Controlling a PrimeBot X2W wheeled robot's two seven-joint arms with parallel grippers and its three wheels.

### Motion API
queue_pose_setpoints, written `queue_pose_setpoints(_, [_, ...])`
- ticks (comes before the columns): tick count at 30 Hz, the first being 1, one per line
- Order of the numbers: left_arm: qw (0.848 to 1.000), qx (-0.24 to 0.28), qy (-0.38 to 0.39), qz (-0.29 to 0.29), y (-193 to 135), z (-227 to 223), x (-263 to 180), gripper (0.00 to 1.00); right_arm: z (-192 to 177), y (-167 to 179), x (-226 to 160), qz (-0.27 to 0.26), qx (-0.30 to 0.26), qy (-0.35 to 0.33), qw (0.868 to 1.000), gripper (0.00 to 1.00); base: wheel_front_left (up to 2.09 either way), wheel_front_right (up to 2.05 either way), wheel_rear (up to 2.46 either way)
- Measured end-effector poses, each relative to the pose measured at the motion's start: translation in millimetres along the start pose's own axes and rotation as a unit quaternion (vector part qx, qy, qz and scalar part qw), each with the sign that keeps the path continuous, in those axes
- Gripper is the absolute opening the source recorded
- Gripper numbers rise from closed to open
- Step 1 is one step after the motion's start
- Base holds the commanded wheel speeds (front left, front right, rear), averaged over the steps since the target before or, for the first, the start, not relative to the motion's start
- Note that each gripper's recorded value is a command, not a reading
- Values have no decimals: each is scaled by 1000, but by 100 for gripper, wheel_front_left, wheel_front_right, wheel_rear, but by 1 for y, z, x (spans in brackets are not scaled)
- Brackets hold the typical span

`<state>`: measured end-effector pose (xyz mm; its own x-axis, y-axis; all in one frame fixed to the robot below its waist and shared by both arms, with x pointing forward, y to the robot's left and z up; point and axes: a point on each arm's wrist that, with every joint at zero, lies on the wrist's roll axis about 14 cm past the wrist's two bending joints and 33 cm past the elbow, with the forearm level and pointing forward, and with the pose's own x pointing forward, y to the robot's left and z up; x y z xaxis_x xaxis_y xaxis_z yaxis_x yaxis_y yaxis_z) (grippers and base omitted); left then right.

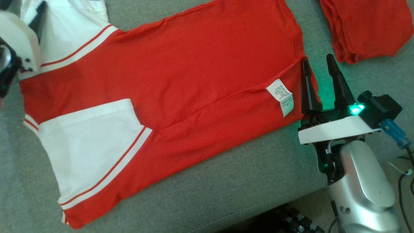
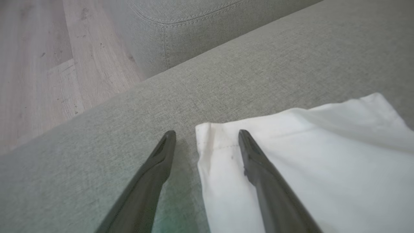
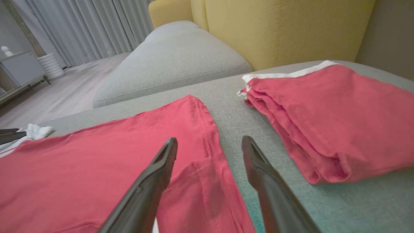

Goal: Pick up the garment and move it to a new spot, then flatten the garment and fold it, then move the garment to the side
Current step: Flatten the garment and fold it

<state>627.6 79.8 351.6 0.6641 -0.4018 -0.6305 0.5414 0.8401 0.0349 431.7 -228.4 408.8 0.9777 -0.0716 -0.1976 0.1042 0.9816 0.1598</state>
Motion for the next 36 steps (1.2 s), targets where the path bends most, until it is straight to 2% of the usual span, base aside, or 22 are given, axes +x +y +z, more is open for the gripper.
queue_pose_setpoints(4, [1000, -15, 13, -4, 0, -1, 6, 100, -3, -3, 0, -4, 1, 4, 1000, 100, 0, 0, 0])
queue_pose_setpoints(5, [1000, -23, 18, -6, -1, -2, 7, 56, -4, -3, 0, -5, 1, 5, 1000, 100, 0, 0, 0])
queue_pose_setpoints(6, [999, -28, 20, -8, -2, -2, 8, 0, -3, -3, 0, -5, 1, 2, 1000, 100, 0, 0, 0])
queue_pose_setpoints(9, [999, -32, 21, -20, -8, -1, 8, 0, -3, -4, 1, -6, 1, 1, 1000, 100, 0, 0, 0])
queue_pose_setpoints(14, [1000, -8, -14, -25, -13, 9, -1, 0, 4, -7, 2, -10, -3, -9, 1000, 100, 0, 0, 0])
queue_pose_setpoints(18, [996, 9, -88, -24, -15, 38, -20, 0, 15, -6, 2, -8, -15, -22, 1000, 100, 0, 0, 0])
queue_pose_setpoints(24, [980, 47, -192, -28, -26, 76, -61, 0, 31, 1, 7, 2, -34, -31, 999, 100, 0, 0, 0])
queue_pose_setpoints(29, [967, 56, -248, -27, -44, 78, -105, 0, 42, 13, 16, 14, -61, -21, 998, 100, 0, 0, 0])
queue_pose_setpoints(36, [959, 42, -278, -35, -74, 63, -152, 0, 58, 30, 43, 23, -95, 8, 995, 100, 0, 0, 0])
